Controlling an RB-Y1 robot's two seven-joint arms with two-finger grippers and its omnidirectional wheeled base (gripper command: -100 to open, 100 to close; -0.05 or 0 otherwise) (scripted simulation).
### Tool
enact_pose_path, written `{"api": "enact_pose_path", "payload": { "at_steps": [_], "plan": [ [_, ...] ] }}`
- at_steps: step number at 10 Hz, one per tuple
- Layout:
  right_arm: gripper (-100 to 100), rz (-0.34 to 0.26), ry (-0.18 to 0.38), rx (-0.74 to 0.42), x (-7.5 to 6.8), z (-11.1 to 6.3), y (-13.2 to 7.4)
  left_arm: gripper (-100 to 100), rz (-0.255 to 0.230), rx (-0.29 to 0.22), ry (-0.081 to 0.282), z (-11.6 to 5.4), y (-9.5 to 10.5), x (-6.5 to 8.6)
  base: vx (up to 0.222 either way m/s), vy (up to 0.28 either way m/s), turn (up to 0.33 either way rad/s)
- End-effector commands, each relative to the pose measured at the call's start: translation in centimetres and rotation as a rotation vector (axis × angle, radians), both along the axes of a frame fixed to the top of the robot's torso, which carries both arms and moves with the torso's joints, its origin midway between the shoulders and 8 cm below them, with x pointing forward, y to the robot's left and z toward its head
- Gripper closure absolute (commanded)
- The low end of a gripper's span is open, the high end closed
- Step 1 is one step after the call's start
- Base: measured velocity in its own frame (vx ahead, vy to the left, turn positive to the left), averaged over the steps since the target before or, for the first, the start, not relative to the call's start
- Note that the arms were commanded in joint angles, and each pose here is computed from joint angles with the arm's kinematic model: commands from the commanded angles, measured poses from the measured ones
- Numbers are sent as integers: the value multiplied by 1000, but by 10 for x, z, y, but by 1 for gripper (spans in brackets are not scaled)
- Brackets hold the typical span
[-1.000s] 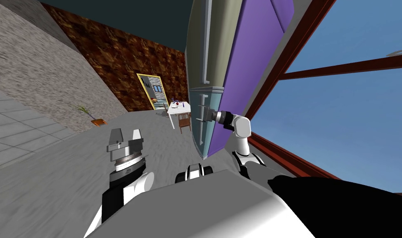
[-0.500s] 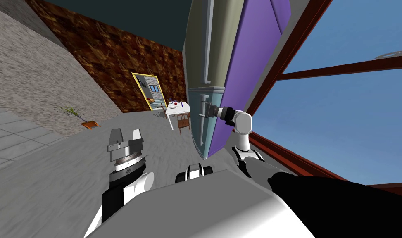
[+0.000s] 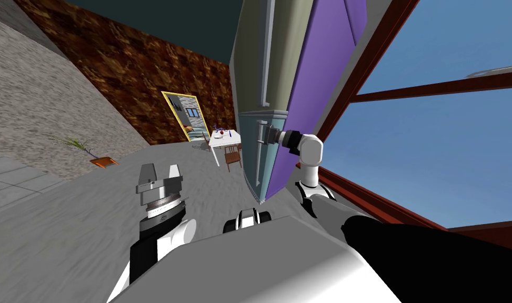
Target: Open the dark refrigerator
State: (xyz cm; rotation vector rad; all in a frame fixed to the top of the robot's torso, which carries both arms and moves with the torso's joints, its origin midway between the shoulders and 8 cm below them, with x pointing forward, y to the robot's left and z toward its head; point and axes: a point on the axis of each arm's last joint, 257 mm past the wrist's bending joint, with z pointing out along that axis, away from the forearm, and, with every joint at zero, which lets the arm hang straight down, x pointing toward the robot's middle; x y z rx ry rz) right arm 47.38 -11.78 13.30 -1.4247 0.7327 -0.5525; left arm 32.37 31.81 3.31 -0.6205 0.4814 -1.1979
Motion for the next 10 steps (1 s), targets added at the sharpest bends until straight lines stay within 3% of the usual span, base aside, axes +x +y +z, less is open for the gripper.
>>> {"api": "enact_pose_path", "payload": {
  "at_steps": [1, 6, 9, 10],
  "plan": [
    [-100, -102, -50, -42, 13, 19, -28, 0, 0, 0, 0, 0, 0, 0, 25, 70, -122],
    [-100, -198, -94, -70, 23, 41, -53, 0, 0, 0, 0, 0, 0, 0, 24, 33, -45],
    [-100, -193, -90, -71, 23, 42, -53, 0, 0, 0, 0, 0, 0, 0, 47, 37, 3],
    [100, -194, -86, -74, 23, 40, -53, 0, 0, 0, 0, 0, 0, 0, -8, 1, -23]
  ]
}}
